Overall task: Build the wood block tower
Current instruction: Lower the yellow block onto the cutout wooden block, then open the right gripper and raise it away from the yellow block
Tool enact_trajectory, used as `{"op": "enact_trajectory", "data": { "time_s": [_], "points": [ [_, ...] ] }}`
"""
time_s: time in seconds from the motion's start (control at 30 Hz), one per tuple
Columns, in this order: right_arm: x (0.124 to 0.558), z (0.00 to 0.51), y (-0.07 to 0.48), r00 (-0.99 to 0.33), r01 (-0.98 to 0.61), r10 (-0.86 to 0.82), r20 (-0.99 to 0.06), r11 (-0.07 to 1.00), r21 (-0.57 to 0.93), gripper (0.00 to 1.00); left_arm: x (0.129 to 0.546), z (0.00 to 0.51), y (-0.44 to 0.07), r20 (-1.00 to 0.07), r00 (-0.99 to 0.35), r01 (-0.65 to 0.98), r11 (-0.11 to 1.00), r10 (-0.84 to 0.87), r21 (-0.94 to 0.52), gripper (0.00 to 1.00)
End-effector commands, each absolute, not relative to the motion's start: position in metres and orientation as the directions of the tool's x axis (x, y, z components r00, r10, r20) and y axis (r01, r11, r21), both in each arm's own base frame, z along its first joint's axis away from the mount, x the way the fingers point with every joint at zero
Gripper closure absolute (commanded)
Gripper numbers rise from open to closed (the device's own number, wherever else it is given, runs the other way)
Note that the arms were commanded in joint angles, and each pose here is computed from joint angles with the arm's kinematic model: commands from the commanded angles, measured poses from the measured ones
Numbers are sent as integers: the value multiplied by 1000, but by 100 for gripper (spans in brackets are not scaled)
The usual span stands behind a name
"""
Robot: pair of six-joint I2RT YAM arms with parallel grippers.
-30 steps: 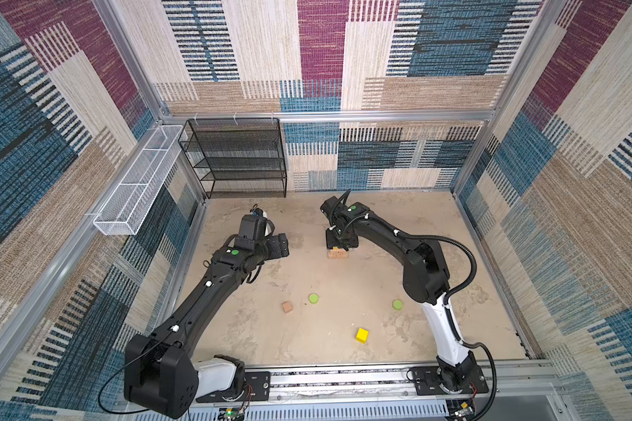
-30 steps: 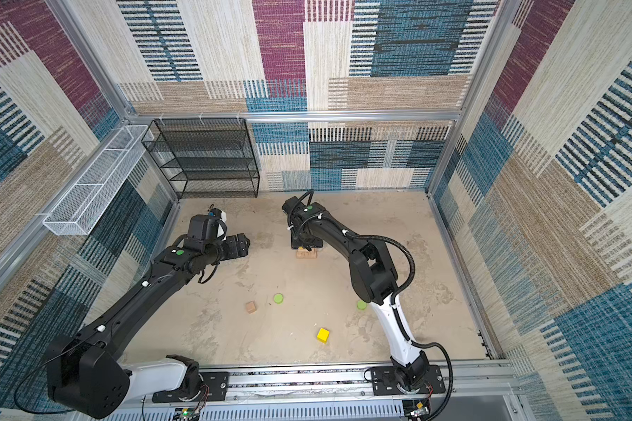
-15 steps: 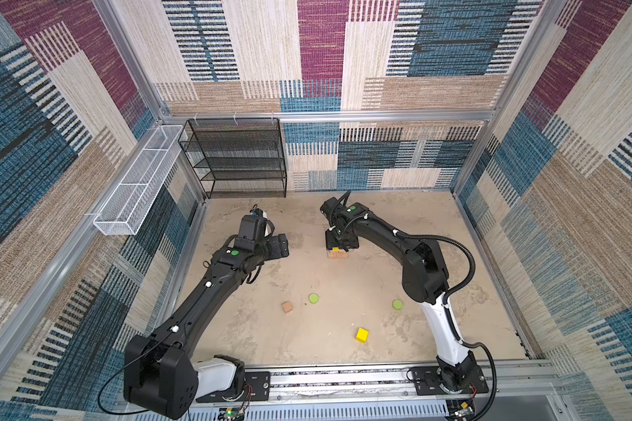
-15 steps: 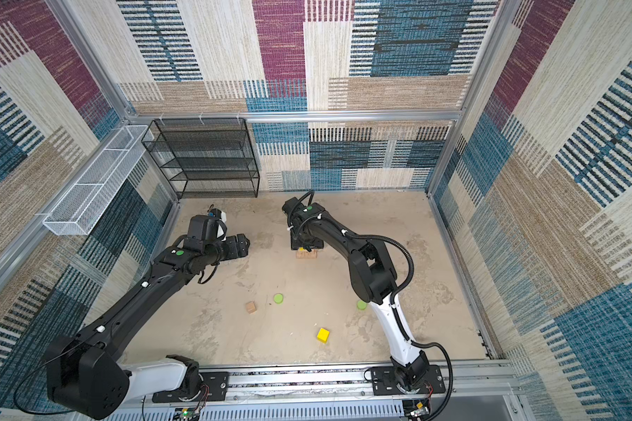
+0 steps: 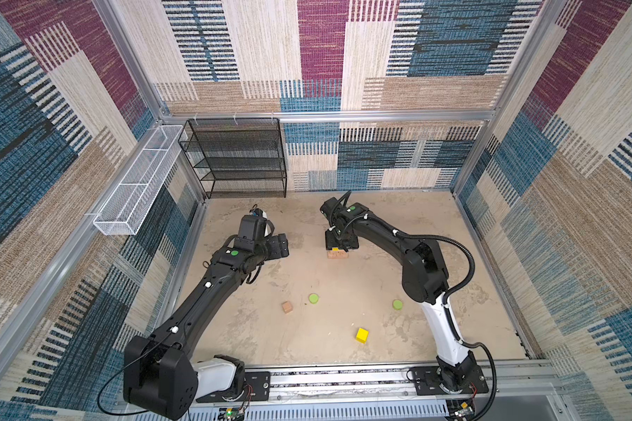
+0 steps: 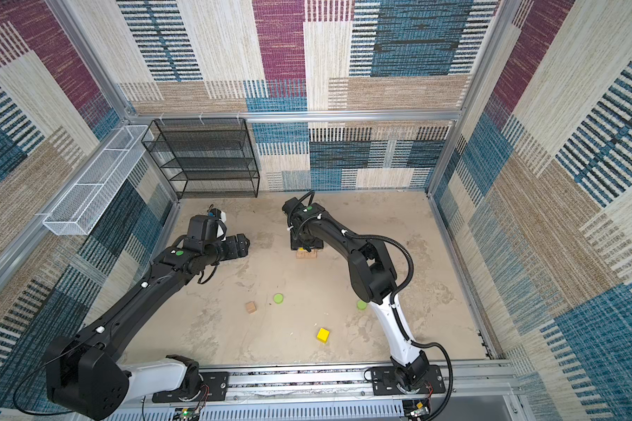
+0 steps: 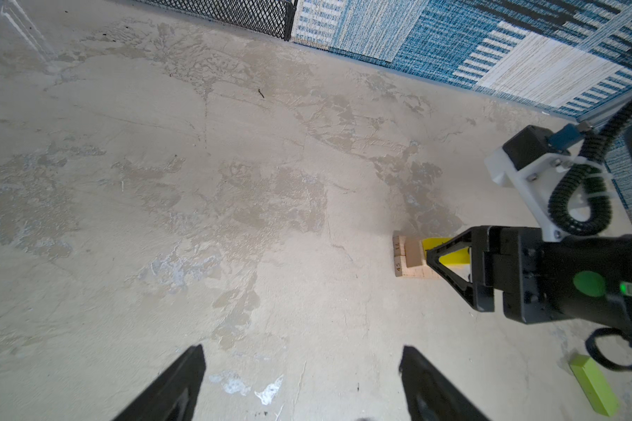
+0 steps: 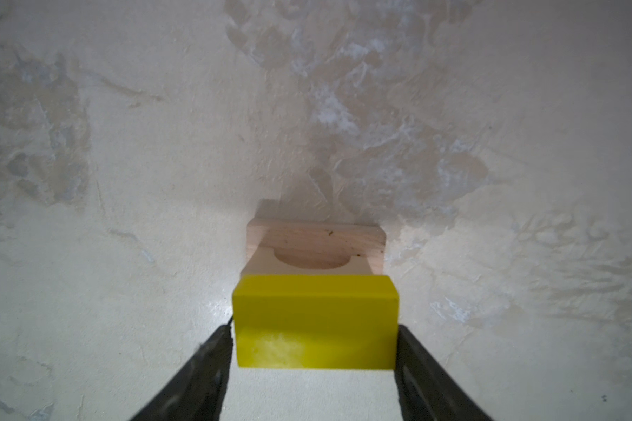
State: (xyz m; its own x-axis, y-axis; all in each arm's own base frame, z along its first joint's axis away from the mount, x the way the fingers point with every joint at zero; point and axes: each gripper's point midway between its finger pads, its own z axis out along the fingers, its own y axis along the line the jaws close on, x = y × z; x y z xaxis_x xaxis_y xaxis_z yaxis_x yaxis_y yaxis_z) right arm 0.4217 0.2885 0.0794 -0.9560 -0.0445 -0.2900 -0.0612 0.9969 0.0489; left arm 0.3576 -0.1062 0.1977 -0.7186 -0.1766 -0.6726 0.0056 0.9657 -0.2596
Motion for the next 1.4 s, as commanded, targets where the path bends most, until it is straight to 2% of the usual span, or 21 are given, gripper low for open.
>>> {"op": "enact_trajectory", "data": {
  "time_s": [0.0,0.77,1.37],
  "points": [
    [424,84,292,-953,-54,-30,-302,996,73,30,360,200,-107,-685,-708,14,966,-172,-258,11],
    [423,82,295,-954,-38,-9,-300,995,92,33,360,199,-107,-684,-709,15,965,-174,-260,11],
    [421,84,291,-952,-29,-2,-307,996,86,21,360,199,-108,-682,-710,17,964,-176,-266,11]
  ]
}}
